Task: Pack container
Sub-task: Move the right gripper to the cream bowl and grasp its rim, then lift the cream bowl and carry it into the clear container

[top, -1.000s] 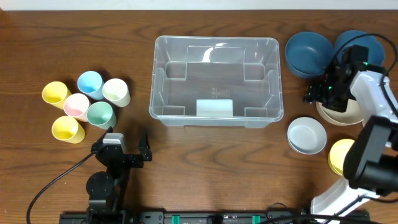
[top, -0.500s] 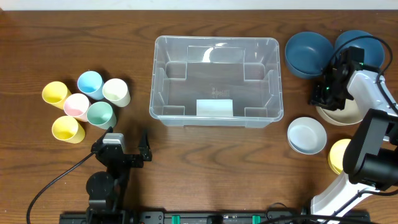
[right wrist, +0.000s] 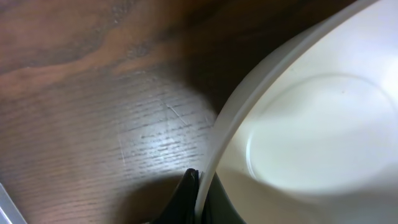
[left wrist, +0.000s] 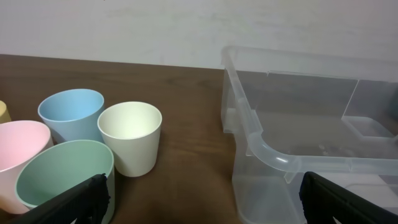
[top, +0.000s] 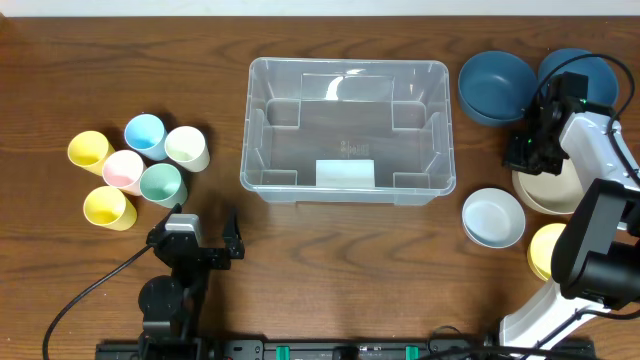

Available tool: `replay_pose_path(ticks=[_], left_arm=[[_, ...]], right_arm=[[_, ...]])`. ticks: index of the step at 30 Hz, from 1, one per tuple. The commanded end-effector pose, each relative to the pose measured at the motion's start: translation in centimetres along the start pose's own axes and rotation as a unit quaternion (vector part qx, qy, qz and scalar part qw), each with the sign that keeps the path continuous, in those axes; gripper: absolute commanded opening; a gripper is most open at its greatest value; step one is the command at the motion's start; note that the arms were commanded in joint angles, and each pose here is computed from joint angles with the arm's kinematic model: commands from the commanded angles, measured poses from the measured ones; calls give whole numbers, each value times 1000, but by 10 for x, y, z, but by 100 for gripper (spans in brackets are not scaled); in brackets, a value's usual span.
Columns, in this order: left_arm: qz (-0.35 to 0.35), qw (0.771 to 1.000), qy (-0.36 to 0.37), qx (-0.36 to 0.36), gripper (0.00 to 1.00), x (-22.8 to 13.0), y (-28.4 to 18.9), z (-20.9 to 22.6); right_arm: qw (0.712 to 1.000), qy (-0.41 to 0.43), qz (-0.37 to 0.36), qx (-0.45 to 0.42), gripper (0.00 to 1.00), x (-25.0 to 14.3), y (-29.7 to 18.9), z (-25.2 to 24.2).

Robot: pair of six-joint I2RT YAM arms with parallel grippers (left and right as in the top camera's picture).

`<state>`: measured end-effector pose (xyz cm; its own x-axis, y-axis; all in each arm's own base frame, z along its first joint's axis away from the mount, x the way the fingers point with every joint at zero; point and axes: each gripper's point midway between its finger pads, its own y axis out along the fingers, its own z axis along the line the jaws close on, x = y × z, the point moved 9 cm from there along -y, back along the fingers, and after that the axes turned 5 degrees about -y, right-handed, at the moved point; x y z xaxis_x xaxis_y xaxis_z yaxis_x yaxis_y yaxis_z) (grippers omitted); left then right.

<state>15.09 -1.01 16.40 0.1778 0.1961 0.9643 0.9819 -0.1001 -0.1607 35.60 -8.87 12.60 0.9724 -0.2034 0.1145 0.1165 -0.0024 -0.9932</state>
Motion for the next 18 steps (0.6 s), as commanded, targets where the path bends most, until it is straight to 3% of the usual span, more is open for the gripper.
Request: replay_pose_path(ticks=[1,14,18], left_arm=[[20,1000,3,1,98,-10,1,2],[20,1000,3,0,98,-10,1,2],[20,1000,3,1,98,-10,1,2]], right_arm=[[1000,-1,9,21,1,4,-2,6],[999,-8,-32,20,1,38,-122,8],[996,-52,-57,42,1,39,-163,23]])
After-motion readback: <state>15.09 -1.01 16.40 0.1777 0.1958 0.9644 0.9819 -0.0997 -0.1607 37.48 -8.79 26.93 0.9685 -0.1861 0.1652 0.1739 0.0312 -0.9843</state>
